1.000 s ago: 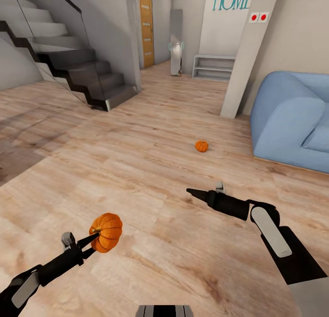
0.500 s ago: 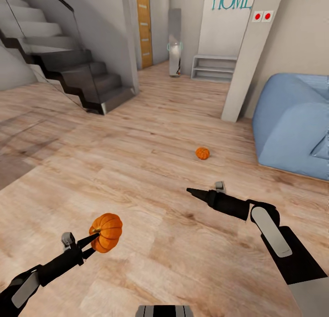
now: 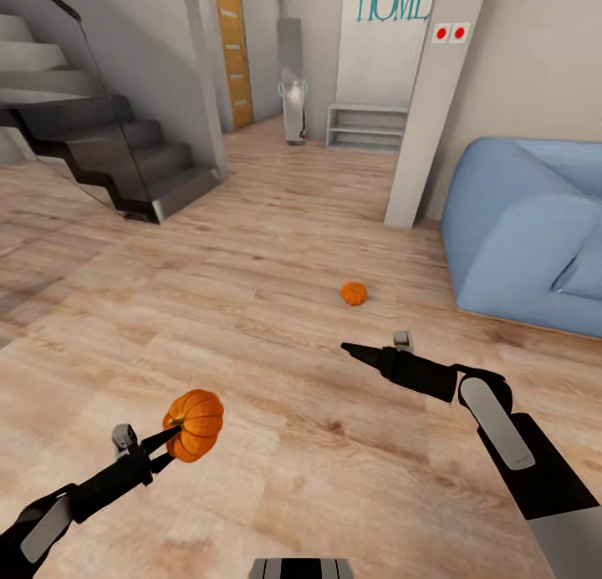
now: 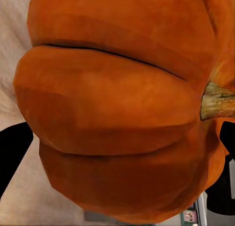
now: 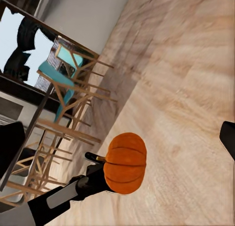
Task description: Place each of the two pumpkins and all three candles from the living room inside a cabinet in the living room (use any cabinet), then make sure every cabinet is closed, and position the cauldron so it is next to a table in the living room.
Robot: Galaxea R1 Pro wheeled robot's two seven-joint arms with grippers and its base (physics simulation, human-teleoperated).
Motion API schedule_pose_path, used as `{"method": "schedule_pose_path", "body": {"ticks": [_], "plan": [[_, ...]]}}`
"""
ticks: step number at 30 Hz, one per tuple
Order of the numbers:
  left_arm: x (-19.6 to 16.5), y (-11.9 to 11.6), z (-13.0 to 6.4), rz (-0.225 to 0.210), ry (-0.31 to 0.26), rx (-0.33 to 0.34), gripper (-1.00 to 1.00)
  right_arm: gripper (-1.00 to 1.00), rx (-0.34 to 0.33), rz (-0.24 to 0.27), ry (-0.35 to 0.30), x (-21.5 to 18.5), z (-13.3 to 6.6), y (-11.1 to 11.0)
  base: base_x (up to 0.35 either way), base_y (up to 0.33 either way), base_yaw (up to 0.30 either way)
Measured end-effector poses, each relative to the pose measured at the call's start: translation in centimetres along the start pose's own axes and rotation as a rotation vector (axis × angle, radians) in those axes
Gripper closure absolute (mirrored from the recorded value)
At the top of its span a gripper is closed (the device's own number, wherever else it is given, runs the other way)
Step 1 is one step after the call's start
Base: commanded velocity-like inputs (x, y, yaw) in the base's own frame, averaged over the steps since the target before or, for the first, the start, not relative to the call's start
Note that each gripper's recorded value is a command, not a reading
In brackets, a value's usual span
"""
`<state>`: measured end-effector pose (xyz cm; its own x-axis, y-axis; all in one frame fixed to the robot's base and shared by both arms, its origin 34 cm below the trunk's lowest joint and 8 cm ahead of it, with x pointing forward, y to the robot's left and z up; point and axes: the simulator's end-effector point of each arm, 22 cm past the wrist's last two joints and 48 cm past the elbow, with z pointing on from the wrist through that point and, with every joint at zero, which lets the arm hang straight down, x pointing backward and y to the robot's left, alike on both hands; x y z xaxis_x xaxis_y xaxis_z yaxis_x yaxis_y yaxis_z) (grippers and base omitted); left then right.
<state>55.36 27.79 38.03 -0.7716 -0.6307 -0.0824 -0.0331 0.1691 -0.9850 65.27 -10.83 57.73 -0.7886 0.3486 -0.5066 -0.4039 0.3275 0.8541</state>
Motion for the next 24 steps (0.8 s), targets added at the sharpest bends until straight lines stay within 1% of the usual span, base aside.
{"method": "schedule_pose_path", "body": {"ticks": [14, 24], "plan": [[-0.20, -0.48, -0.03, 0.008, -0.003, 0.006, 1.00, -1.00, -0.022, 0.006, -0.012, -0.44, -0.13, 0.89, 0.346, 0.000, -0.003], [-0.16, -0.49, 0.01, 0.008, -0.002, 0.007, 1.00, -1.00, -0.021, 0.008, -0.014, -0.48, -0.18, 0.84, 0.346, 0.000, -0.100]]}}
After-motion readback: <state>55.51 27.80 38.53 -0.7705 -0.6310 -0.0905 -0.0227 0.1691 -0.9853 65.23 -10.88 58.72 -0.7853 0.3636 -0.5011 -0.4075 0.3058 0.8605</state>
